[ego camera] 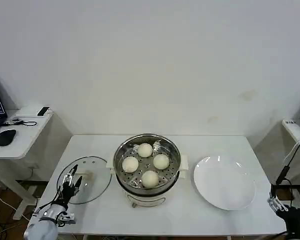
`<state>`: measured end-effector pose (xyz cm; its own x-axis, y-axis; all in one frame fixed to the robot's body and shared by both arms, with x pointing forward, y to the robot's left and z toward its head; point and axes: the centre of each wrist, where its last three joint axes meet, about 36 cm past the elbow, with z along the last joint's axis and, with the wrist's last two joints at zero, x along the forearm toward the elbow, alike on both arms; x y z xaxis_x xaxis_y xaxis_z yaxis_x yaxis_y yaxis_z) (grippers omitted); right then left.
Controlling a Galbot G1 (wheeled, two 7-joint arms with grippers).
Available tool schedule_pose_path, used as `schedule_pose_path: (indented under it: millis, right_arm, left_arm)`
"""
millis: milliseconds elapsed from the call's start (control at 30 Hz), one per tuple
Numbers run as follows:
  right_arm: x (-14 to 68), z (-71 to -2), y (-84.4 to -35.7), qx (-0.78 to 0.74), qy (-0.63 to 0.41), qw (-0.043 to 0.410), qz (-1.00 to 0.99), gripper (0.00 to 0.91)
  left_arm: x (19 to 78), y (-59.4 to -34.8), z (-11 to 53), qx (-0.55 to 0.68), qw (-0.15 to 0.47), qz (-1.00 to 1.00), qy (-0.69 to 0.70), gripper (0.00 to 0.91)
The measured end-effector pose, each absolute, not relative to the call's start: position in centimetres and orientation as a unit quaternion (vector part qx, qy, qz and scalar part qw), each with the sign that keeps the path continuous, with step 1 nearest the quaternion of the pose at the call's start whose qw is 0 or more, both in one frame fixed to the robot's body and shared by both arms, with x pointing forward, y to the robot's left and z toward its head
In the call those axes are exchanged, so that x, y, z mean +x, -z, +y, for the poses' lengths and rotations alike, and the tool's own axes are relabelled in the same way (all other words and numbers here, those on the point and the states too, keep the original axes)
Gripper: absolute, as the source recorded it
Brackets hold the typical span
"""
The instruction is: Take steamed baozi put them in steamer then cover it.
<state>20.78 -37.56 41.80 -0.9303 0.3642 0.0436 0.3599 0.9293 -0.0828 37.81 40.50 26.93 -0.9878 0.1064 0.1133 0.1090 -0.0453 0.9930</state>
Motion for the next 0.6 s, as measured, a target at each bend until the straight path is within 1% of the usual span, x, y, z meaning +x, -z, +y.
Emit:
schedule_pose_path:
  millis: [567, 600]
  right_arm:
    - [20.3, -37.6, -40.5, -0.186, -0.041, 0.046, -0.981, 0.907]
    - [20.3, -37.6, -40.4, -0.186, -0.041, 0.046, -0.981, 0.907]
  left_arm:
    - [40.6, -26.2, 40.4, -0.082, 0.01, -0.681, 0.728, 0.907]
    - [40.8, -26.2, 40.4, -0.082, 0.01, -0.68, 0.728, 0.564]
